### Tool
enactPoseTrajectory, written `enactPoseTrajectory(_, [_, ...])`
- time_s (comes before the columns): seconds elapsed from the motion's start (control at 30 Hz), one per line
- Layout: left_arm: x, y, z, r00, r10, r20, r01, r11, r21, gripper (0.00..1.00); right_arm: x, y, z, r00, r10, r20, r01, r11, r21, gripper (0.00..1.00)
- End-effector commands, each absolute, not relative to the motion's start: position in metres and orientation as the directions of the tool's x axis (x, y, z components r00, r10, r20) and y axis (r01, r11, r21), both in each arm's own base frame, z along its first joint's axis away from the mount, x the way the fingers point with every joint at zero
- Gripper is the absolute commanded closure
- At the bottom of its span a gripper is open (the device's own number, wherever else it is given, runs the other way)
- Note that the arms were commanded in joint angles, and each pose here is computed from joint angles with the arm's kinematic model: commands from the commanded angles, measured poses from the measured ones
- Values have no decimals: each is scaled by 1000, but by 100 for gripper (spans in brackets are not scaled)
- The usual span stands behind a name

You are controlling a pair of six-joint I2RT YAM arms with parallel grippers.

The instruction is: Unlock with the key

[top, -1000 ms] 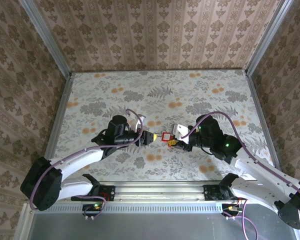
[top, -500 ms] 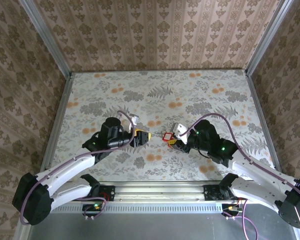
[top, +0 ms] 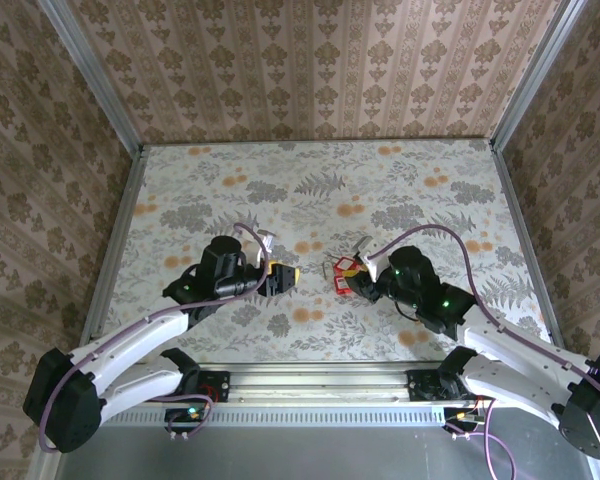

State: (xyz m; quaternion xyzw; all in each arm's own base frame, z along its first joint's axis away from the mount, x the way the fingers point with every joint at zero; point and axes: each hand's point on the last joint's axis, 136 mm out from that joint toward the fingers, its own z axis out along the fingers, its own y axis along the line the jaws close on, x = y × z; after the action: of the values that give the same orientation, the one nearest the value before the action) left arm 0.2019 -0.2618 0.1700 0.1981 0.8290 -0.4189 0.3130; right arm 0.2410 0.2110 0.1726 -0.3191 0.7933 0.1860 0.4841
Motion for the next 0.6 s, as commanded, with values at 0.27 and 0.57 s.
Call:
enactPoseTrajectory(0.27, [201,-285,178,-684,114,-721,654,533,-537,40,260,180,177,-378,-163,-911,-506,861,56,92])
enactPoseTrajectory(0.57, [194,-311,181,-691,125,-712,670,478,-567,41,260,176,175,-389,-123,-913,-485,870,89,92])
